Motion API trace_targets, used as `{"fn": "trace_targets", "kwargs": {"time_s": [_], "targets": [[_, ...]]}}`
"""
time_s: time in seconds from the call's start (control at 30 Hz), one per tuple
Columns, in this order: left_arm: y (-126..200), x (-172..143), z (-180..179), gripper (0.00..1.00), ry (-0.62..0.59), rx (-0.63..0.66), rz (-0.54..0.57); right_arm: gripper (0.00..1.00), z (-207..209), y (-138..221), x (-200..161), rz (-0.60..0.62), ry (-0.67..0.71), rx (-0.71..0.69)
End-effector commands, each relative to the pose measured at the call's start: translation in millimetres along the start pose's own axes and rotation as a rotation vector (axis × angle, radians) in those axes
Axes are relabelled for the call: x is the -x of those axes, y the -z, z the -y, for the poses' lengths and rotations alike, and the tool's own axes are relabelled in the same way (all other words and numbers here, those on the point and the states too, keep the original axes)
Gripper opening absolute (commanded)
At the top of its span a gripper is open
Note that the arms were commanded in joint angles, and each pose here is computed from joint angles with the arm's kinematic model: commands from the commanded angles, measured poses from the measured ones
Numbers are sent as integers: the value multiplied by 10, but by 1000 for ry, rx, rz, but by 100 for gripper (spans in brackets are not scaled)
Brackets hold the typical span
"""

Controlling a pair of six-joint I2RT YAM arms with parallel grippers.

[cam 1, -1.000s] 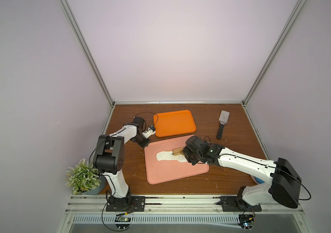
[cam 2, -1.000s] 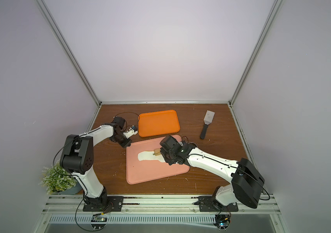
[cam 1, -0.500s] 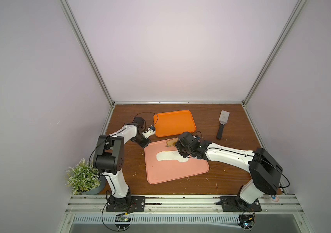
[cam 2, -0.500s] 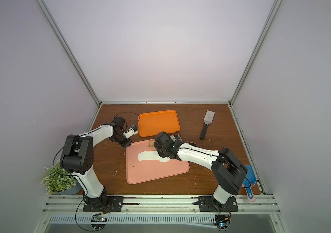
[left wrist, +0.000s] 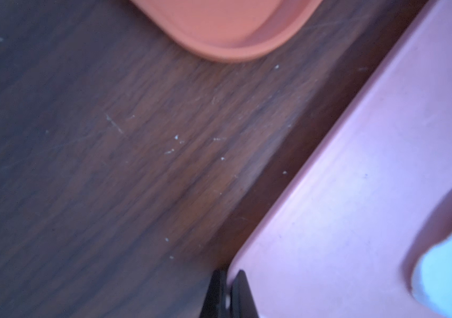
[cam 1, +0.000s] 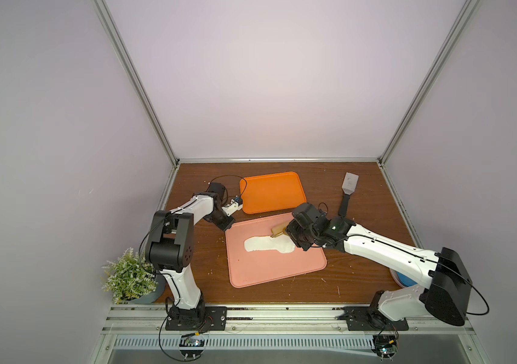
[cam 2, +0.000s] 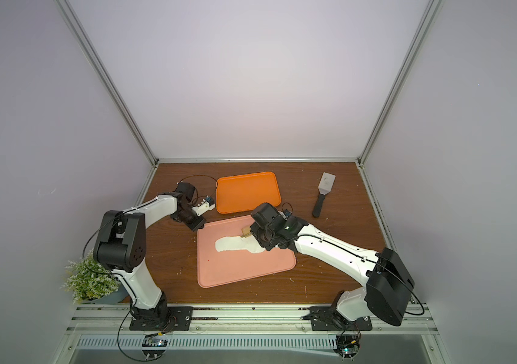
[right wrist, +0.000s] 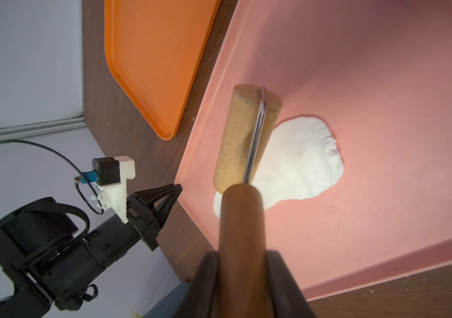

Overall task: Roll out the dumpling wrappers from the dough
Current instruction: Flatten out the dough on the work surface.

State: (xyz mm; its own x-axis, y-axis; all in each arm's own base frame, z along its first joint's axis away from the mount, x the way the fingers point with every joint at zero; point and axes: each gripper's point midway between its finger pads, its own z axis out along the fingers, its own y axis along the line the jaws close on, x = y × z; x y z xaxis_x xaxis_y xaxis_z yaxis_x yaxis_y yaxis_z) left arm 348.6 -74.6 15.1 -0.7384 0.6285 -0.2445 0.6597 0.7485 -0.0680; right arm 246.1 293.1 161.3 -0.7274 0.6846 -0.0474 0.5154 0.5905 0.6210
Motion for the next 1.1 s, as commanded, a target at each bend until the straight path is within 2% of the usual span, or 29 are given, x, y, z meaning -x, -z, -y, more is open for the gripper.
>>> {"fn": "trace_targets", "kwargs": {"time_s": [0.0,0.27,0.43,0.53,0.77,1.07], "targets": [[-563,-444,98,0,33,-48,-151,0,-110,90,-136,-75,103,19],[-563,-446,98,0,36,-47,-152,0,-355,-32,-481,-206,315,11],[-571,-449,95,0,35,-47,-153,0,-549,-89,-579,-197,306,47],[-569,-448,77,0,44,-43,-153,0,-497,-175,-587,-197,270,26],[-537,-427,-24,0,87,-29,-133,0,-58,-310,-620,-174,159,-90],[-532,-446,-139,0,121,30,-116,0,749,-249,-609,-171,72,-256]]}}
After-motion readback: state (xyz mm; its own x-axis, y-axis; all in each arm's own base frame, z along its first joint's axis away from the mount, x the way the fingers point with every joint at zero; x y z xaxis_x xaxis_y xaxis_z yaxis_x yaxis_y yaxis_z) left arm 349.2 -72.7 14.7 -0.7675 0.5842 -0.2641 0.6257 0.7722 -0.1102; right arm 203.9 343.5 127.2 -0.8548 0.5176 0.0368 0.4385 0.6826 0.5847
